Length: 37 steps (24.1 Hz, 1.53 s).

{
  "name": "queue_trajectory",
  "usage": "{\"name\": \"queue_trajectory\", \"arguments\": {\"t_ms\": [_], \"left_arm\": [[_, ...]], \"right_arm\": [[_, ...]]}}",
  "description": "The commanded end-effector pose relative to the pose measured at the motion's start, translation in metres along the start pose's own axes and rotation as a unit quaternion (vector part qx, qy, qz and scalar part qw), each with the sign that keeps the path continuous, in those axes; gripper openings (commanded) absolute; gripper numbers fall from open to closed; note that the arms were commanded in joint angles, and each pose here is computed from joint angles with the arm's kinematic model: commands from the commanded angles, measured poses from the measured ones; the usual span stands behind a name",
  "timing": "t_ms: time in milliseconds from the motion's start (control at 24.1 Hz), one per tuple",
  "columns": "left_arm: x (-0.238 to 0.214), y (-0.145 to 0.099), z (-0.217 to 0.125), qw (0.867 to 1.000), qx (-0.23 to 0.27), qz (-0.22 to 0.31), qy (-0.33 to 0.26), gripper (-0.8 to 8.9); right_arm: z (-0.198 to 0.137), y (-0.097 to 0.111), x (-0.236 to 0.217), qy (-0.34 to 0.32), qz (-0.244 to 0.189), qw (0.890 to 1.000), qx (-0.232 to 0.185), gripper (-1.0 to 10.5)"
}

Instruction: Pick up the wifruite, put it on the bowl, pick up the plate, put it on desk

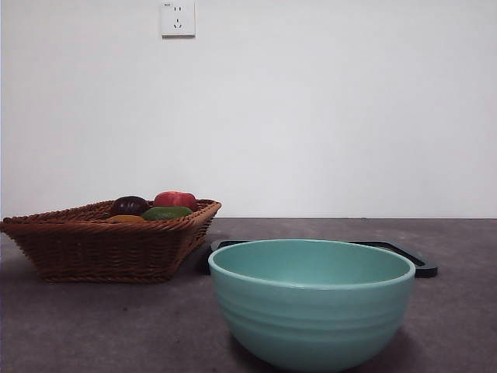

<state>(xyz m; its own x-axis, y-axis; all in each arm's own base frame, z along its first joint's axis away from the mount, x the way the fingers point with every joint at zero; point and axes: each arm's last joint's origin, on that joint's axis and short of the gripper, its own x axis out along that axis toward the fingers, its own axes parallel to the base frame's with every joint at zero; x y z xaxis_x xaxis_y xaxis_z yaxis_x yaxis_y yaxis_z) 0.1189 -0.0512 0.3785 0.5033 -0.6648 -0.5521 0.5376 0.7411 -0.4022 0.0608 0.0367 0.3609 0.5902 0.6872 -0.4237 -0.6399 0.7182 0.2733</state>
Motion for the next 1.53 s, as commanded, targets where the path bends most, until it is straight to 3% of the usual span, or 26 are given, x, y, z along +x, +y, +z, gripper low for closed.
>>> {"name": "queue_trajectory", "arguments": {"t_ms": [41, 456, 622, 953, 1533], "left_arm": [[0.016, 0.008, 0.014, 0.999, -0.018, 0.024, 0.020, 6.83], [0.098, 0.052, 0.036, 0.982, -0.067, 0.103, 0.141, 6.83], [0.135, 0.068, 0.052, 0.968, -0.062, 0.168, 0.178, 6.83], [0.207, 0.083, 0.066, 0.943, -0.032, 0.235, 0.233, 6.83], [0.280, 0.121, 0.044, 0.927, -0.032, 0.262, 0.268, 6.83]], "right_arm": [[0.004, 0.002, -0.003, -0.010, 0.003, 1.000, -0.008, 5.9], [0.004, 0.002, -0.003, -0.010, 0.003, 1.000, -0.008, 5.9], [0.004, 0.002, -0.003, -0.010, 0.003, 1.000, -0.008, 5.9], [0.002, 0.002, -0.004, 0.002, 0.002, 1.000, -0.002, 5.9], [-0.015, 0.013, -0.030, -0.015, 0.004, 1.000, 0.000, 5.9]]}}
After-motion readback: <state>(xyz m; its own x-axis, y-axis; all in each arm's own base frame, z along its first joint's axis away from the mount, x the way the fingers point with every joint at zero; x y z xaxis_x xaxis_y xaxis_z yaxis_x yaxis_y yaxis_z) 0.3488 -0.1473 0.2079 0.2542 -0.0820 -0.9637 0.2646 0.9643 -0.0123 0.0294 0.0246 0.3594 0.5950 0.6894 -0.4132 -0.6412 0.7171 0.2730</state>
